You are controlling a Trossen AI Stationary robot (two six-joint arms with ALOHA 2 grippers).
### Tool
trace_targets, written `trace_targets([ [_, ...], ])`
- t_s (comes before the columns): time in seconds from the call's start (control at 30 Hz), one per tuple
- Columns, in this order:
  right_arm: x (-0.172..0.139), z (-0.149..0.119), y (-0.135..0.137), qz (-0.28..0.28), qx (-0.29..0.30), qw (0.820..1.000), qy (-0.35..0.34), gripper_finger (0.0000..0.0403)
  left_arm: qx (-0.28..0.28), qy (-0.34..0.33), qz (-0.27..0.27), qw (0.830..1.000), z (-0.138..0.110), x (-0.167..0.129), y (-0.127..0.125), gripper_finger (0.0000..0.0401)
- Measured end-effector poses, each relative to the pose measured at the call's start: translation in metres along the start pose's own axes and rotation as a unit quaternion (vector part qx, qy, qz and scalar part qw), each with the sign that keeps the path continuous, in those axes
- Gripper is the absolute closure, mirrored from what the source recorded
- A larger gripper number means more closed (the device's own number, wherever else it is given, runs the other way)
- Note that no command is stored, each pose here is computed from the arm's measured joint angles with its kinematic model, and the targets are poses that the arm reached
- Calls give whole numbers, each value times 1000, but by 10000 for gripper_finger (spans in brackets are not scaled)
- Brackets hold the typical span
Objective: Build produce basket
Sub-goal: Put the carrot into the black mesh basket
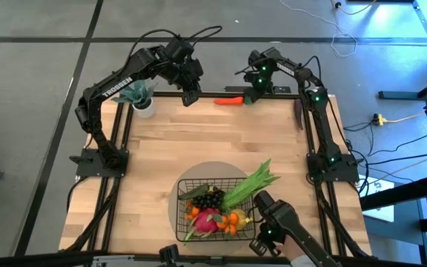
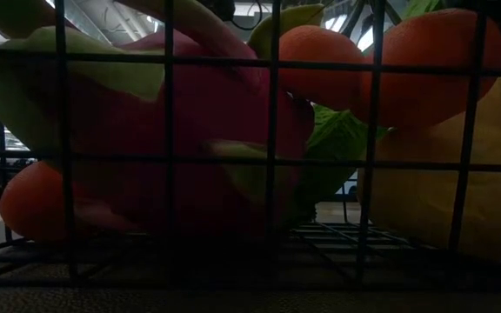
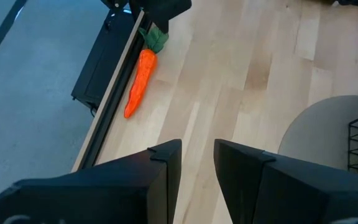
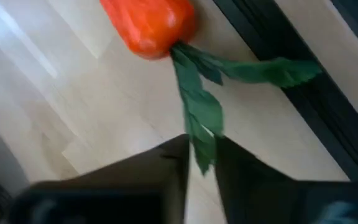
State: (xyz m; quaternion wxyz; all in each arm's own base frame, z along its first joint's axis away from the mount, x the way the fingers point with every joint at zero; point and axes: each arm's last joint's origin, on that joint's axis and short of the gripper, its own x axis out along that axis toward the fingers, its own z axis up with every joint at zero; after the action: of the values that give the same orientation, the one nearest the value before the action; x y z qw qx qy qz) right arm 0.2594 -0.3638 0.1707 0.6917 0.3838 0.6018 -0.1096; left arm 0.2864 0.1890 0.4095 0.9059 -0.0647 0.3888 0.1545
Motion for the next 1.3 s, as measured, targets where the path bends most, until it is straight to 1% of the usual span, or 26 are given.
trace_targets([
  [0.07, 1, 0, 1, -14, -7, 1000, 6, 379, 0, 0, 0, 1000, 0, 0, 0, 317],
  [0.13, 1, 0, 1, -25, -13, 1000, 10, 394, 0, 0, 0, 1000, 0, 0, 0, 317],
  [0.27, -4, -3, 10, -46, -21, 998, 23, 401, 0, 0, 0, 1000, 0, 0, 0, 317],
  [0.37, -13, -5, 22, -61, -34, 997, 17, 402, 0, 0, 0, 1000, 0, 0, 0, 317],
  [0.5, -28, -8, 43, -81, -59, 995, 0, 403, 1, 0, 0, 1000, 0, 0, 0, 317],
  [0.63, -47, -14, 68, -119, -83, 989, -18, 403, 0, 1, 0, 1000, 0, 0, 0, 317],
  [0.8, -72, -27, 109, -167, -119, 977, -52, 403, 0, 11, -3, 1000, -2, 0, -2, 317],
  [1.0, -102, -54, 168, -215, -153, 958, -108, 403, 7, 28, -13, 1000, -5, -3, -11, 317],
  [1.1, -114, -72, 197, -238, -163, 947, -137, 403, 24, 25, -20, 999, -4, -7, -22, 317],
  [1.3, -131, -112, 251, -263, -171, 930, -193, 403, 54, 16, -37, 998, -3, -20, -44, 317],
])
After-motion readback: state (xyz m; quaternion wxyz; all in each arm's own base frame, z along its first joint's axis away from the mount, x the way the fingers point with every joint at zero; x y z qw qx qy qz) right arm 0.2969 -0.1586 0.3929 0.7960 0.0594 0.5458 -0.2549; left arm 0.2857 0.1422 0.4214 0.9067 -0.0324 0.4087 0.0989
